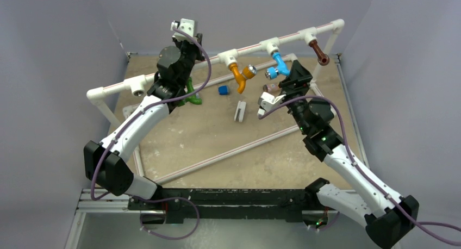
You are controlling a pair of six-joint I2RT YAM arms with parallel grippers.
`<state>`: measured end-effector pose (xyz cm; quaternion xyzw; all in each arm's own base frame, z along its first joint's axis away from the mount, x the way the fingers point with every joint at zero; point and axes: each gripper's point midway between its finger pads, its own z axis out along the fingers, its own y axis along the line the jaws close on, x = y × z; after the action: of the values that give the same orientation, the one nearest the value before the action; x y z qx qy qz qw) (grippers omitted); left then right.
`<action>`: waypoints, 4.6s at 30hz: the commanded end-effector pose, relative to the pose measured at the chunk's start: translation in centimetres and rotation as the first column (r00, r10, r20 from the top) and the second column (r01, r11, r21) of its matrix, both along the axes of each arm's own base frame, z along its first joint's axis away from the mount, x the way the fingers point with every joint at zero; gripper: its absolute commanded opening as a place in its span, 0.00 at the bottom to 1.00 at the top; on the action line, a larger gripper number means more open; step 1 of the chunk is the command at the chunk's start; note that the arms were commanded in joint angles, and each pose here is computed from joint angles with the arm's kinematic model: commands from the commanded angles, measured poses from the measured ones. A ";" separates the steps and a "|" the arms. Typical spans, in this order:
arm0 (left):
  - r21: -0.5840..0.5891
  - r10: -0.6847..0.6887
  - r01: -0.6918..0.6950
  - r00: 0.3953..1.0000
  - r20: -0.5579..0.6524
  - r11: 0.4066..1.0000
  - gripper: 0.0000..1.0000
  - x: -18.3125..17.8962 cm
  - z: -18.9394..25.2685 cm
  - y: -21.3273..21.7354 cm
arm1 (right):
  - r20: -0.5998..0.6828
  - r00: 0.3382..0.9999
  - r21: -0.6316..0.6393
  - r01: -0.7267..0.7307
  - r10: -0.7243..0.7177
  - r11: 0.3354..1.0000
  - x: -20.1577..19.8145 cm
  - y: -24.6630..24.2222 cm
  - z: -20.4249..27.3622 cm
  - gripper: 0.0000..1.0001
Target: Install the water faucets
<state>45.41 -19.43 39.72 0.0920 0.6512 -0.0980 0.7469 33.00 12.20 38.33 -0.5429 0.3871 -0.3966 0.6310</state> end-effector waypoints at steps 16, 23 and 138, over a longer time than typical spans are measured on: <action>0.274 -0.037 0.183 0.884 -0.466 0.944 0.00 -2.2 -18.1 -2.0 | 0.121 0.993 0.010 -0.015 0.013 1.000 1.7 2.6 3.1 0.72; 0.274 -0.038 0.185 0.883 -0.468 0.944 0.00 -2.2 -18.2 -2.1 | 0.091 0.995 0.028 0.030 -0.032 0.999 2.5 2.2 2.2 0.59; 0.257 -0.041 0.182 0.882 -0.469 0.949 0.00 -2.7 -17.2 -2.9 | -0.115 0.992 0.332 -0.012 0.053 0.943 -5.3 -2.3 0.6 0.83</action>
<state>45.14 -20.24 39.73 0.1045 0.6547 -0.1057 0.7411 26.96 11.14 38.09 -0.3294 0.5891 -0.0888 0.7325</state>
